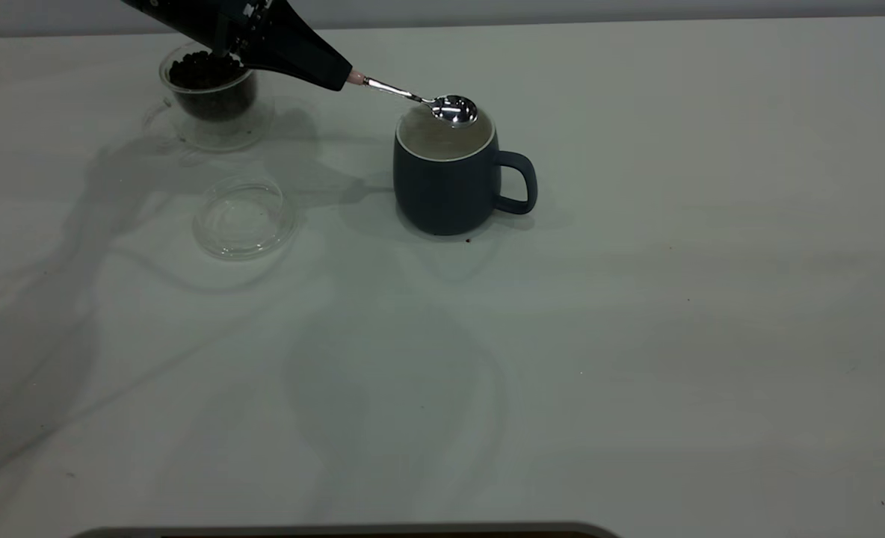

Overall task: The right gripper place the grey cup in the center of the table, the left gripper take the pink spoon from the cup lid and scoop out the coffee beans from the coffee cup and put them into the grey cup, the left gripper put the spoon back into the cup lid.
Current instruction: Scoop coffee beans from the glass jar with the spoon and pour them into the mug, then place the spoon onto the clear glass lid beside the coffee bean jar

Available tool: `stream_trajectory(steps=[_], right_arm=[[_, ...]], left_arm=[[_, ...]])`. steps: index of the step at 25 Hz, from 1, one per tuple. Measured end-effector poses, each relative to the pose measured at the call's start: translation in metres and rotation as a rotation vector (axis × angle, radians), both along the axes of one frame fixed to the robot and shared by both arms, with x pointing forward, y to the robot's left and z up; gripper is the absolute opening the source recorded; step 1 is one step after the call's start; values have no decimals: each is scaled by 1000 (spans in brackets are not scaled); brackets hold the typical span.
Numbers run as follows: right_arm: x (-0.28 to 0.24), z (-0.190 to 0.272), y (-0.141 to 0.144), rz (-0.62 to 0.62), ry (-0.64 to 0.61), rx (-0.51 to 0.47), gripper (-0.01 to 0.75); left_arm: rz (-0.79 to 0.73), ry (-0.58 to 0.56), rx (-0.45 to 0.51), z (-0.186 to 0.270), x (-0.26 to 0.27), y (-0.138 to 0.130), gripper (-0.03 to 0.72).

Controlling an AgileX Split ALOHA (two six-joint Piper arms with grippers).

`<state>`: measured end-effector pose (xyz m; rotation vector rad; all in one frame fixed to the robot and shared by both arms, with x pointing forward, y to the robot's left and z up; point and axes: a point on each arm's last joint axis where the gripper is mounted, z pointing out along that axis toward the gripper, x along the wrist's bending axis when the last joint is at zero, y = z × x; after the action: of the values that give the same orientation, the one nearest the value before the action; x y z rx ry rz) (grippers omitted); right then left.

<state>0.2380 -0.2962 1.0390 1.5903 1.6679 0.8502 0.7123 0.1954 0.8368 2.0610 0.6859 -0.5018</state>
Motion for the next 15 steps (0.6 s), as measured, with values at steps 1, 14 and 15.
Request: stream_trajectory(steps=[1, 14, 15], right_arm=[[0, 0, 0, 0, 0, 0, 591], [0, 0, 0, 0, 0, 0, 591], [0, 0, 0, 0, 0, 0, 591]], left_arm=[[27, 39, 4, 0, 0, 1, 114], [184, 67, 63, 78, -34, 75, 114], [199, 86, 61, 73, -40, 85, 114]])
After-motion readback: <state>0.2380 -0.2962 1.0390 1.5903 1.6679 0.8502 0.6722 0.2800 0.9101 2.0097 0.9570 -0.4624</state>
